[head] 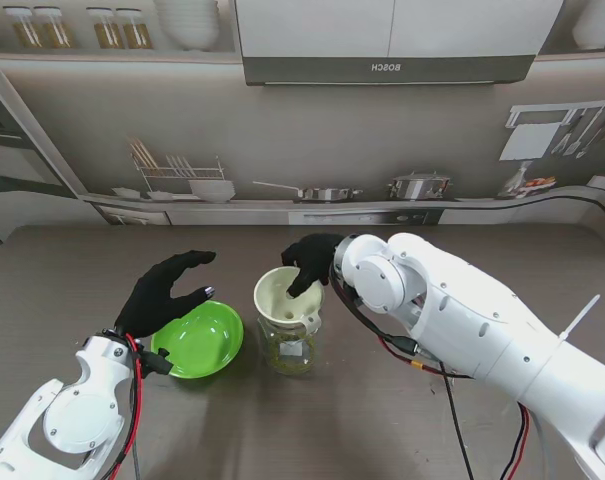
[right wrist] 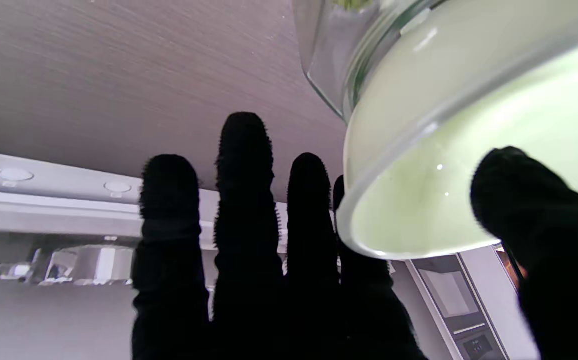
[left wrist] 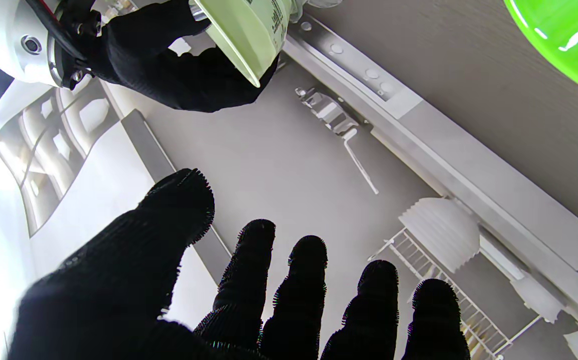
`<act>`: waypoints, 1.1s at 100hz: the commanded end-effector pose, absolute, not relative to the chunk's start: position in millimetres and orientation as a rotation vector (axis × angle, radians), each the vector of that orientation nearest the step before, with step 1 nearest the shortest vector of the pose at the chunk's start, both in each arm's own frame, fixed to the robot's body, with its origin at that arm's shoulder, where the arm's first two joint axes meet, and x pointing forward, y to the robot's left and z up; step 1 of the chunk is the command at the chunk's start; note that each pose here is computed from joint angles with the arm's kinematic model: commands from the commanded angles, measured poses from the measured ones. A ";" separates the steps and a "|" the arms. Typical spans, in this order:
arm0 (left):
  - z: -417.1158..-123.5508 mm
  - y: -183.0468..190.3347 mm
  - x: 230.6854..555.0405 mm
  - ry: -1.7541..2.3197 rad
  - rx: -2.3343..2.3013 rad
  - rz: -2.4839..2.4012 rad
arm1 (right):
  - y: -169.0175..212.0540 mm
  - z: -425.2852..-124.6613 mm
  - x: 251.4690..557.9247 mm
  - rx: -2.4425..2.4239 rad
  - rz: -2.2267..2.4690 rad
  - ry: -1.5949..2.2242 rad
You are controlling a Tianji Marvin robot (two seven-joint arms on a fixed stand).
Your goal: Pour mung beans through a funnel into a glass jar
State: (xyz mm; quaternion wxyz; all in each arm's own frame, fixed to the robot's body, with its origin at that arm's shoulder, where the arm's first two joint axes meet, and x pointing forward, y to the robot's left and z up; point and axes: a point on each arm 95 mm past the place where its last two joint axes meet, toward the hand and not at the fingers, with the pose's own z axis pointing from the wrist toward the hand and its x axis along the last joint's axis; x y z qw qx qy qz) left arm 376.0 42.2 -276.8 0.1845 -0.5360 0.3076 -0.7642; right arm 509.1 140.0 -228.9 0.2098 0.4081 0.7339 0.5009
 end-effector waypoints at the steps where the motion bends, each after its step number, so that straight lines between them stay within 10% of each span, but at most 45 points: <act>1: -276.8 39.5 375.0 0.877 -1.529 -2.158 | 143.0 -233.0 510.2 1.162 1.386 2.069; 110: -275.4 42.0 372.7 0.822 -1.561 -2.154 | 157.7 -224.4 511.1 1.182 1.519 2.037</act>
